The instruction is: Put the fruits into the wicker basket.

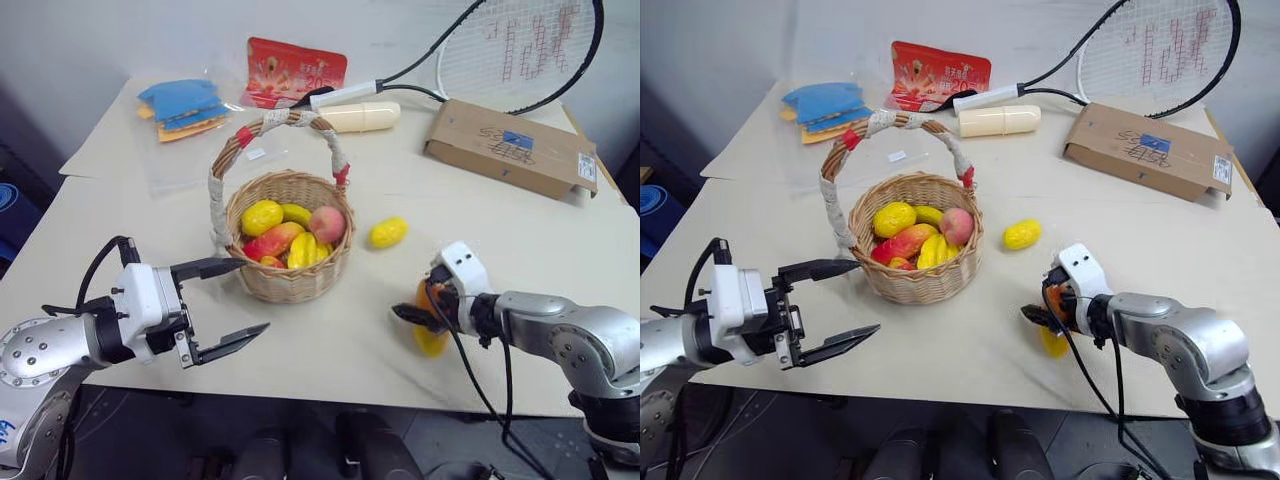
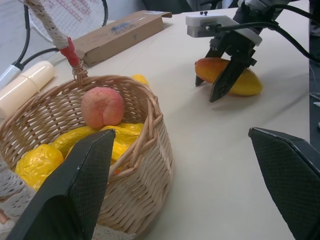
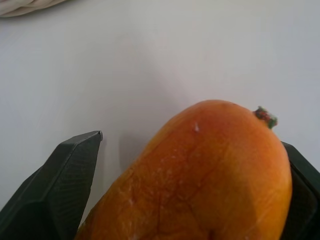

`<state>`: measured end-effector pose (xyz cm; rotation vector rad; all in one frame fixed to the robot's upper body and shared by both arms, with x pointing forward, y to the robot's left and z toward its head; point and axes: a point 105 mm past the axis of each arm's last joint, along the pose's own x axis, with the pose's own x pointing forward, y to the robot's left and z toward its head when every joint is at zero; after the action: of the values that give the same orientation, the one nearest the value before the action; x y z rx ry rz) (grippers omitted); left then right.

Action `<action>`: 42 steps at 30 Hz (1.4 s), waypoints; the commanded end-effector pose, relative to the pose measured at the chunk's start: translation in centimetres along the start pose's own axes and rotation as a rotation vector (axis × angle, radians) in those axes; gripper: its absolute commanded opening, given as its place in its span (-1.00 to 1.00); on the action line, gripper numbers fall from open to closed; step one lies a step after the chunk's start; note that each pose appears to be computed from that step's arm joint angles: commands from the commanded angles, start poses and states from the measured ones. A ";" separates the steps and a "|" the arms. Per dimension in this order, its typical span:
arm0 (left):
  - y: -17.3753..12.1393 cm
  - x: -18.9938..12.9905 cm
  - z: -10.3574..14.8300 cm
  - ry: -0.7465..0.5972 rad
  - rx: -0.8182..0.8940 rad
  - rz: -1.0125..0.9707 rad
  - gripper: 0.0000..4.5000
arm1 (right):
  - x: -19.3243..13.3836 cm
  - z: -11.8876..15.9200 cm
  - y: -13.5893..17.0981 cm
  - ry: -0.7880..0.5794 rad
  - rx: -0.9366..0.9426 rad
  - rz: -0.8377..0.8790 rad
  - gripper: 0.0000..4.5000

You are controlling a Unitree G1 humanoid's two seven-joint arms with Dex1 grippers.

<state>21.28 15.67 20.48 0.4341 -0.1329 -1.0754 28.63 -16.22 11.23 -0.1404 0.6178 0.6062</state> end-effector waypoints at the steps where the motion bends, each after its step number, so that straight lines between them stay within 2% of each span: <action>1: 0.1 -0.2 0.4 -0.014 0.019 0.002 1.00 | -0.2 -2.3 -0.1 0.072 0.040 0.019 0.82; 4: 0.1 -0.3 0.2 -0.017 0.001 0.004 1.00 | -0.5 -1.2 0.4 -0.011 0.006 0.092 0.53; 6: 0.3 -0.5 0.0 -0.022 -0.023 0.018 1.00 | -0.9 0.5 1.1 -0.090 -0.051 0.170 0.44; 10: 0.7 -1.4 -0.5 -0.030 -0.078 0.072 1.00 | -2.2 7.4 3.9 -0.355 -0.134 0.407 0.41; 11: 0.9 -1.7 -0.7 -0.039 -0.097 0.098 1.00 | -2.1 10.5 5.4 -0.461 -0.135 0.470 0.40; 13: 1.2 -2.1 -0.7 -0.059 -0.124 0.143 1.00 | -1.9 14.6 8.1 -0.583 -0.141 0.570 0.40; 17: 1.9 -3.1 -0.4 -0.113 -0.162 0.270 1.00 | 0.8 18.8 12.5 -0.658 -0.170 0.641 0.40; 20: 1.7 -4.3 -0.7 -0.115 -0.182 0.359 1.00 | 2.7 21.1 13.7 -0.708 -0.134 0.592 0.40; 22: 1.2 -5.0 -1.1 -0.091 -0.186 0.396 1.00 | 3.6 21.8 14.0 -0.708 -0.074 0.578 0.40; 27: 0.9 -5.7 -1.9 -0.070 -0.194 0.441 1.00 | 6.3 20.4 14.4 -0.620 -0.093 0.527 0.40; 29: 0.8 -5.6 -1.9 -0.071 -0.190 0.437 1.00 | 6.5 20.4 14.3 -0.625 -0.109 0.514 0.71; 31: 0.8 -5.4 -1.8 -0.074 -0.185 0.431 1.00 | 6.0 20.7 14.4 -0.643 -0.130 0.534 0.97; 37: 1.0 -5.0 -2.0 -0.075 -0.181 0.406 1.00 | 2.8 21.0 13.9 -0.699 -0.241 0.635 0.99; 42: 1.1 -4.1 -2.0 -0.085 -0.175 0.350 1.00 | 0.4 19.2 12.0 -0.686 -0.387 0.690 0.99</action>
<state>20.98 20.61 19.17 0.1761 -0.1609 -0.7312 33.36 -0.06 25.73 -0.0453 -0.0588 1.2796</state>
